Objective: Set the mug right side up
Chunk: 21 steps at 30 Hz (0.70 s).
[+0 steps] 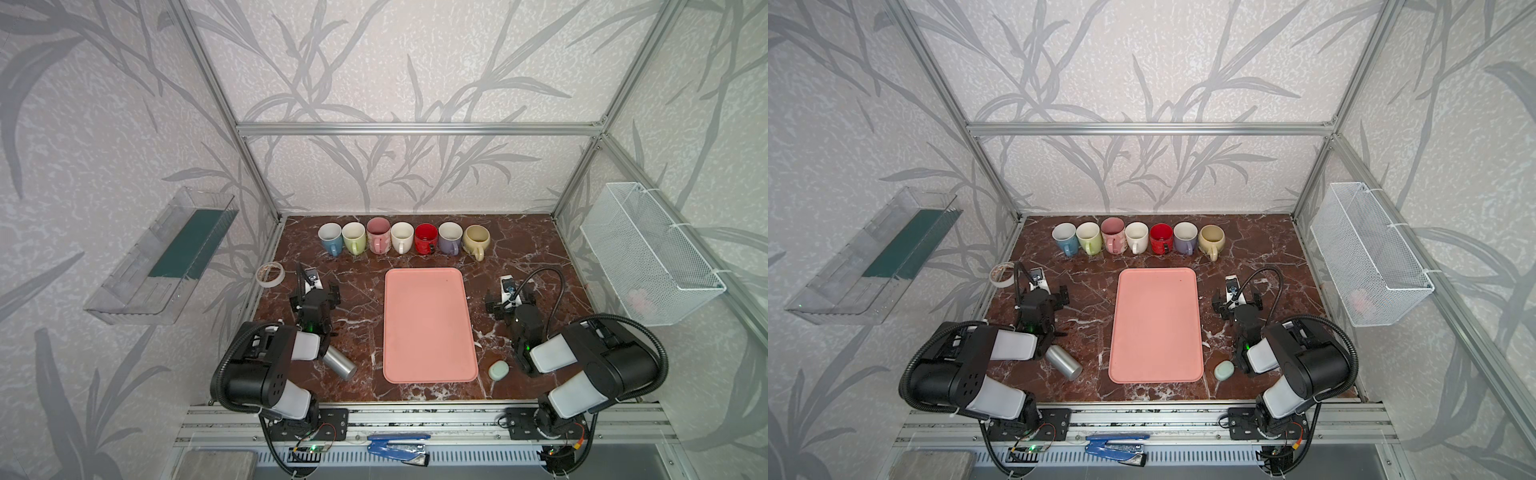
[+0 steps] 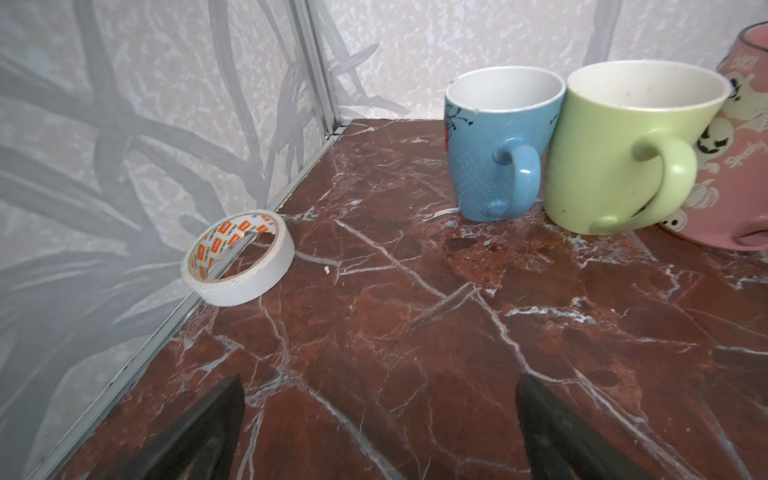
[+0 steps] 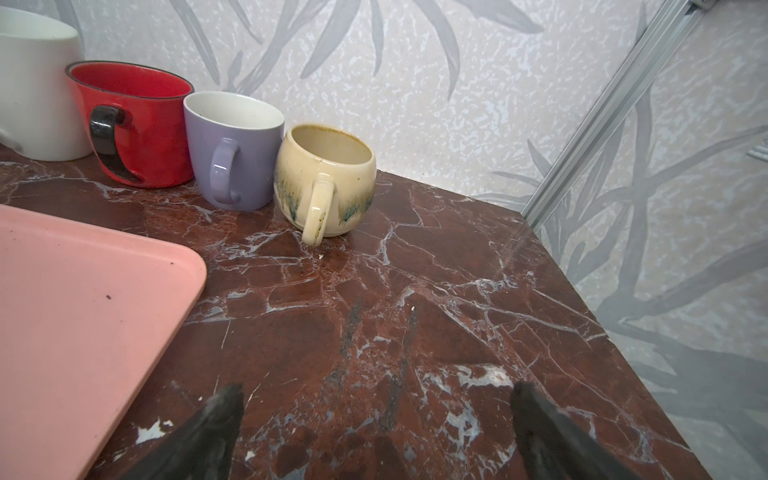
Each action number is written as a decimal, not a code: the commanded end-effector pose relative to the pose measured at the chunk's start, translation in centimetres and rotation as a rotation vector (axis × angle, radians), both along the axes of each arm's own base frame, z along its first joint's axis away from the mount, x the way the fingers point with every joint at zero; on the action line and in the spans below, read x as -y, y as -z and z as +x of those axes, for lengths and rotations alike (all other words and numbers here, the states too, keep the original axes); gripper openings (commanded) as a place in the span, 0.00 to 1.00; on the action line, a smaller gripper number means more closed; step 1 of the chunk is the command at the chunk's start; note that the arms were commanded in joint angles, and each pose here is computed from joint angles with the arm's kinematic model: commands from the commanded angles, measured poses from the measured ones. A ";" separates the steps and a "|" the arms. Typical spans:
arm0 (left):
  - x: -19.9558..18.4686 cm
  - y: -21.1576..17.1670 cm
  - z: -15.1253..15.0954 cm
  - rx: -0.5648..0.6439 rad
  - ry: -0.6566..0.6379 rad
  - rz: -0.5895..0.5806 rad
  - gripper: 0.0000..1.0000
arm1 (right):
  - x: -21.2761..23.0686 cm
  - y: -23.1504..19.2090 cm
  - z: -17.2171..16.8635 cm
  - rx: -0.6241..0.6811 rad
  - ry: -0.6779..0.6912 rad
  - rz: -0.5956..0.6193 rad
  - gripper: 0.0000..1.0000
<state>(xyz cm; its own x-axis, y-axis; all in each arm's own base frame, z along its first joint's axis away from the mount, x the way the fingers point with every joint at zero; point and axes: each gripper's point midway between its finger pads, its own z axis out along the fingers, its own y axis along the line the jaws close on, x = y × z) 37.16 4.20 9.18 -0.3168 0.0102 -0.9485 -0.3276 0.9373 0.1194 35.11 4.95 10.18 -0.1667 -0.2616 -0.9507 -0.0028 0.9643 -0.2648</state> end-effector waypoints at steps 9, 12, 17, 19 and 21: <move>-0.4 -0.4 2.1 0.009 0.065 -0.071 0.99 | 2.4 0.9 4.6 -0.157 0.005 0.180 0.99; -0.5 -0.4 2.1 0.011 0.063 -0.067 0.99 | 2.3 0.9 4.6 -0.146 0.004 0.169 0.99; -0.5 -0.4 2.1 0.011 0.062 -0.067 0.99 | 2.1 0.8 4.6 -0.142 -0.008 0.164 0.99; -0.4 -0.4 2.1 0.010 0.063 -0.065 0.99 | 2.1 0.8 4.6 -0.139 -0.007 0.165 0.99; -0.4 -0.4 2.1 0.011 0.062 -0.066 0.99 | 2.1 0.7 4.7 -0.135 -0.008 0.165 0.99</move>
